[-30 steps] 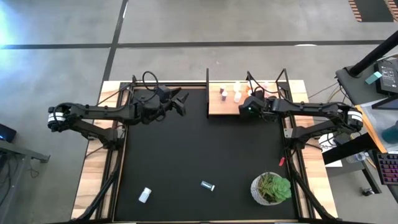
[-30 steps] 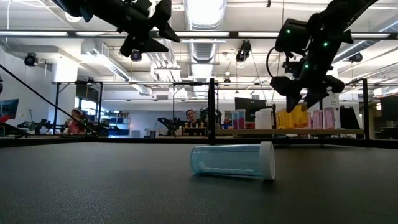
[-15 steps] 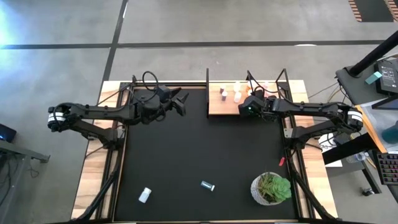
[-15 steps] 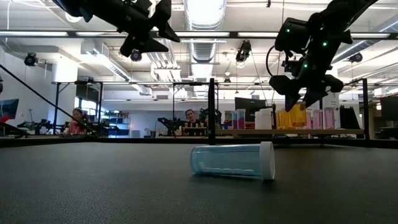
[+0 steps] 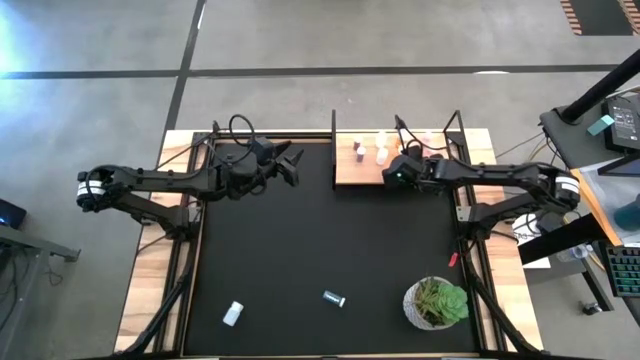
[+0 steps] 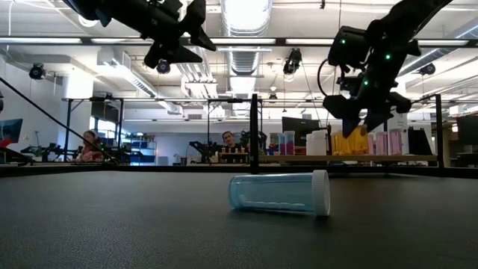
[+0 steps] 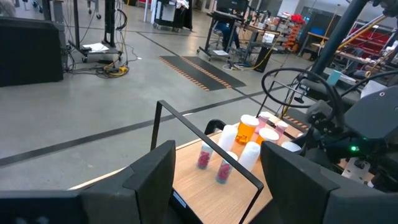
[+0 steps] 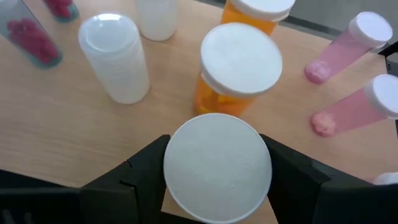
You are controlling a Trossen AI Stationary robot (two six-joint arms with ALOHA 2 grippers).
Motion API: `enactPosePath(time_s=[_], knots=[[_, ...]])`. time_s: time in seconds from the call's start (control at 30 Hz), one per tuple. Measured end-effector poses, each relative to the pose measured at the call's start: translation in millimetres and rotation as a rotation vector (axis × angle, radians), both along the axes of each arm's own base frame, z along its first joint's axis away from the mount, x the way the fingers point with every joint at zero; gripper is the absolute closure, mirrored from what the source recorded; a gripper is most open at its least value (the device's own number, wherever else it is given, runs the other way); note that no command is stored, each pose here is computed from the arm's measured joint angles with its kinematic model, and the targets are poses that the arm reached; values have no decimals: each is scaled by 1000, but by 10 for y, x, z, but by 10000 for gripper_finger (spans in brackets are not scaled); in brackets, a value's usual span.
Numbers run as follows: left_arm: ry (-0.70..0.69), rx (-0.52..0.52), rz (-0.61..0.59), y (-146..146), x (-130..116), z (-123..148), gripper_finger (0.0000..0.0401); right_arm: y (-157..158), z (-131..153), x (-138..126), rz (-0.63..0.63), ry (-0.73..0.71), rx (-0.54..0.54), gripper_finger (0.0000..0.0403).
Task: Pick and place medicine bottles onto shelf by color
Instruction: Put the orange pill bottle on the shelf aligned with the other orange pill bottles
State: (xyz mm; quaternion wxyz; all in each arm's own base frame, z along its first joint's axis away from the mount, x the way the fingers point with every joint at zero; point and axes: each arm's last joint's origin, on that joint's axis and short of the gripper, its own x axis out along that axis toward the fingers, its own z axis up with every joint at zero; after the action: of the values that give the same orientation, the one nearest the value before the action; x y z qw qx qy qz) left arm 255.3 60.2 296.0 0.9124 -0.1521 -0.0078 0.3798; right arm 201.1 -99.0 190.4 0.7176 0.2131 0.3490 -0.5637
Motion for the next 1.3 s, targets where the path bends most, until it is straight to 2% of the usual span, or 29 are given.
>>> enactPosePath(time_s=[0.93,1.2,1.3], knots=[[-1,0,0,0,0,1,182,-7,-25,15,-13,-4,5,184],[-1,0,0,0,0,1,182,-8,-25,15,-15,-4,2,204],[-1,0,0,-1,0,1,182,-8,-25,14,-16,-5,2,198]])
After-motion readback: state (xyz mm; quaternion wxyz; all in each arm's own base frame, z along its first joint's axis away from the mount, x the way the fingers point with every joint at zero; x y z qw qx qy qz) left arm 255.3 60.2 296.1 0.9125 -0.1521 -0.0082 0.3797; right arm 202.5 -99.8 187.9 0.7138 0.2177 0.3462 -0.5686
